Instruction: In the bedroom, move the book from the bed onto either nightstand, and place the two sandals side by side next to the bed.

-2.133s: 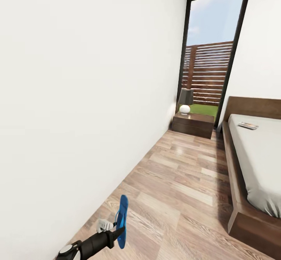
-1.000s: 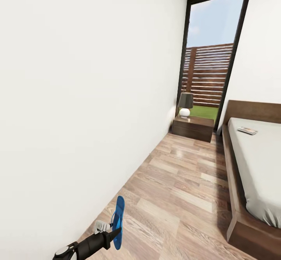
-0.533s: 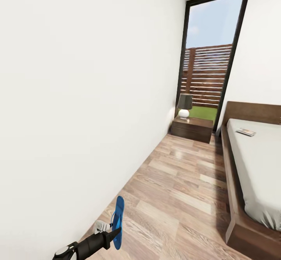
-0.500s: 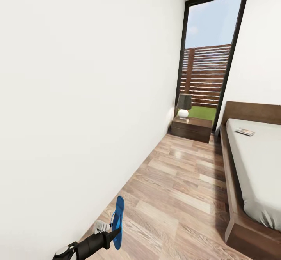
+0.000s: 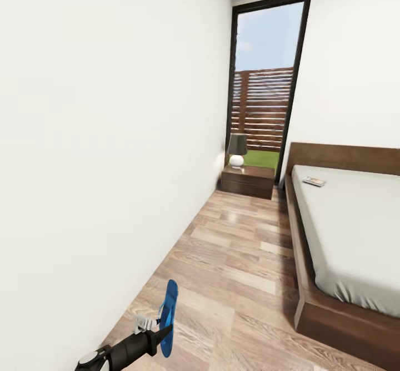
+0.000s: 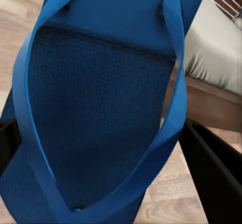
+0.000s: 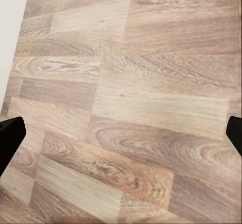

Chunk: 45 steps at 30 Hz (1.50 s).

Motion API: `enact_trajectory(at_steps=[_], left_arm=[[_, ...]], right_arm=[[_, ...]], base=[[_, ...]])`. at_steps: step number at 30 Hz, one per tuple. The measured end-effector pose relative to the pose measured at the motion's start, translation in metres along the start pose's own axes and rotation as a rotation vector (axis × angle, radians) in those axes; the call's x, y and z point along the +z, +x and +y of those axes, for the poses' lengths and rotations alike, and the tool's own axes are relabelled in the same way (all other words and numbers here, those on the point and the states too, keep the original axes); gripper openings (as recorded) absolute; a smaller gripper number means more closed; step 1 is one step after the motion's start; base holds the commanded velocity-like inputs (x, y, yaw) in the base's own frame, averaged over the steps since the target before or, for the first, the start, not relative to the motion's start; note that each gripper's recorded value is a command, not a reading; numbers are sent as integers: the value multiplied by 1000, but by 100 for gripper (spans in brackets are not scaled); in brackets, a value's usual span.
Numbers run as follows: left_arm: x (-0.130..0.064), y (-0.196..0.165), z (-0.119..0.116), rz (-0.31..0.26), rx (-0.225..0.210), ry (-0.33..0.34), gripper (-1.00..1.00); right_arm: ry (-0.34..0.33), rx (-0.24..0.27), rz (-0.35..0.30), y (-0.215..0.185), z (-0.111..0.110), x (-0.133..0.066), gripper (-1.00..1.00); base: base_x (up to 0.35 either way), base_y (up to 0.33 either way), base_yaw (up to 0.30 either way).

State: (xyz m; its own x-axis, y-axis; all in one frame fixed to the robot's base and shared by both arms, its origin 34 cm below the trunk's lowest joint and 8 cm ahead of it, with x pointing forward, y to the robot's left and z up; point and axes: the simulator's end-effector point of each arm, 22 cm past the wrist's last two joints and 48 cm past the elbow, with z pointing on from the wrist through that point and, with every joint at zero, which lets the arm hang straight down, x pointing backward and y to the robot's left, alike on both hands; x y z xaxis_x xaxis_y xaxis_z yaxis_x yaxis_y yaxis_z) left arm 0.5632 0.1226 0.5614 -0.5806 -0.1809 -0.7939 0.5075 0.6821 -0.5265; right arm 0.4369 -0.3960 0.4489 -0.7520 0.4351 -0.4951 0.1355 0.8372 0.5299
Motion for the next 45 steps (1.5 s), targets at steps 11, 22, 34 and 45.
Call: enact_trajectory(at_steps=[11, 22, 34, 45], left_arm=[[0, -1, -1, -3, 2, -1, -100], [0, -4, 31, -11, 4, -157, -100], [-1, -7, 32, -15, 10, -164, -100], [-2, -9, 31, -18, 13, -162, -100]], right_arm=[[-2, -2, -4, -2, 1, 0, 100], [-5, -3, -8, -3, 2, -1, 100], [-7, -5, -12, -5, 3, -1, 100], [-9, -6, -16, -6, 4, -1, 100]], base=[[0, 0, -300], [0, 0, -300], [0, 0, -300], [0, 0, -300]])
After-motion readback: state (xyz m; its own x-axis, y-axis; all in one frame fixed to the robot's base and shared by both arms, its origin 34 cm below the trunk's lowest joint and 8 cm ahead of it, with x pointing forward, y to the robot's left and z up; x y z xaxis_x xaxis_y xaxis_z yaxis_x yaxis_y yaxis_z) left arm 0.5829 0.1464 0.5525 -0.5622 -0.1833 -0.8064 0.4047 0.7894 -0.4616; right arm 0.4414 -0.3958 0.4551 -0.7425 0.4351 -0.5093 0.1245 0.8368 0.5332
